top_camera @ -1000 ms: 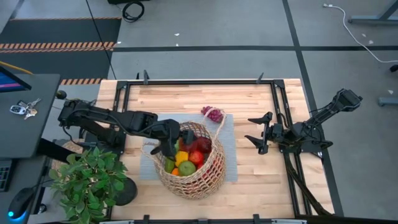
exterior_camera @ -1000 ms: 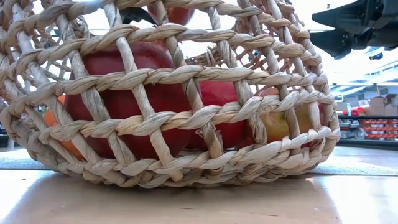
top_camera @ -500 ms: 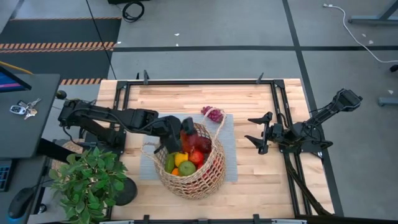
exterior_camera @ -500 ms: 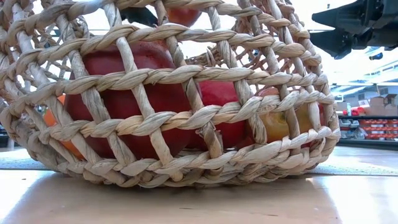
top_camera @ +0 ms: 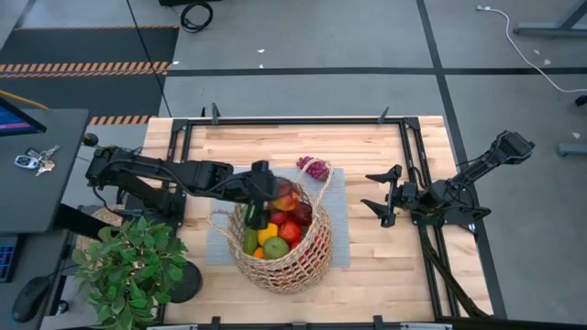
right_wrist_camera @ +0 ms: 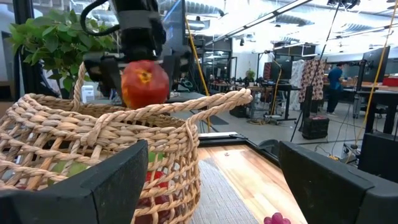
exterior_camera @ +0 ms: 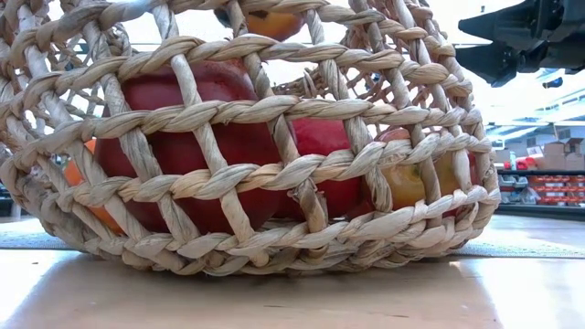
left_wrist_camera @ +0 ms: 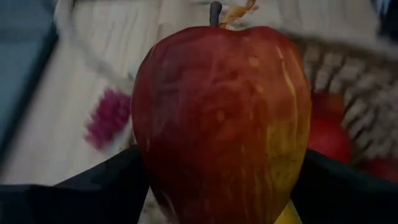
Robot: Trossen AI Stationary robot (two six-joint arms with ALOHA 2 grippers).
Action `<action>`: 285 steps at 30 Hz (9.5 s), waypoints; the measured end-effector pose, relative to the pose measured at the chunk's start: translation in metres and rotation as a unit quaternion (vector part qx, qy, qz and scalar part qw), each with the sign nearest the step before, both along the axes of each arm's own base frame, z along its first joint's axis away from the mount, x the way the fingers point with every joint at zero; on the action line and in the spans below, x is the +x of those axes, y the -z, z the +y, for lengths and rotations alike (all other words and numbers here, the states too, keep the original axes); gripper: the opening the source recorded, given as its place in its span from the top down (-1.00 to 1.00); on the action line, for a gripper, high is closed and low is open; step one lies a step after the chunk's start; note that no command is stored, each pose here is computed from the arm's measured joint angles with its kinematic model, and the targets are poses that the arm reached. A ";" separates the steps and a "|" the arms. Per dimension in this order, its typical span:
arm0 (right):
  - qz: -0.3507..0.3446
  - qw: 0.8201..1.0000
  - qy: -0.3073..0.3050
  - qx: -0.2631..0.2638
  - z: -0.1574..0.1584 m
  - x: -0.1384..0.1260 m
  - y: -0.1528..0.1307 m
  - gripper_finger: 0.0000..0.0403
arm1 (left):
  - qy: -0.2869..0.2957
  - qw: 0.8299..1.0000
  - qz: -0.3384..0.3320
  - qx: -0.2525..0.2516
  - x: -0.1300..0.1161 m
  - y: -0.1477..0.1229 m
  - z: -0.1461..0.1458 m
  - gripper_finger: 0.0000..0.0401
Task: Build produce basket
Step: Put the red apple into the brown basket, then put the pink grapes into the brown basket
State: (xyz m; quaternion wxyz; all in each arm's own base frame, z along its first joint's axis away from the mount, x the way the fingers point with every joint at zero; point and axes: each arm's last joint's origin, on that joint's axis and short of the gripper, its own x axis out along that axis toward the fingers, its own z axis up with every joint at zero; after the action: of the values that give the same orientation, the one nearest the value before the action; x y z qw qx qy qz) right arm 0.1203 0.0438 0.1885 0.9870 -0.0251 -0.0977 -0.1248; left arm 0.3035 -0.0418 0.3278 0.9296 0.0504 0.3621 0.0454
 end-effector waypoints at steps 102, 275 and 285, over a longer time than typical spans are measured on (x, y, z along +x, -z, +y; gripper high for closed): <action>-0.002 1.000 0.000 0.001 0.000 0.000 0.000 -0.80 | 0.049 0.968 0.051 0.240 0.024 0.005 -0.018 -0.94; -0.002 1.000 0.000 0.001 0.000 0.000 0.000 -0.80 | -0.082 0.991 0.050 0.097 0.114 0.131 0.168 0.89; -0.002 1.000 0.000 0.001 0.000 0.000 0.000 -0.80 | -0.082 0.996 -0.024 0.031 0.121 0.123 0.171 -0.06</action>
State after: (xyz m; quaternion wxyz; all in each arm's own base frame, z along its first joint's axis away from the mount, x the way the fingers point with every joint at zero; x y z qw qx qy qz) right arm 0.1204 0.0439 0.1888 0.9869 -0.0238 -0.0996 -0.1249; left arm 0.4242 0.1296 0.2044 0.9292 0.0483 0.3411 0.1337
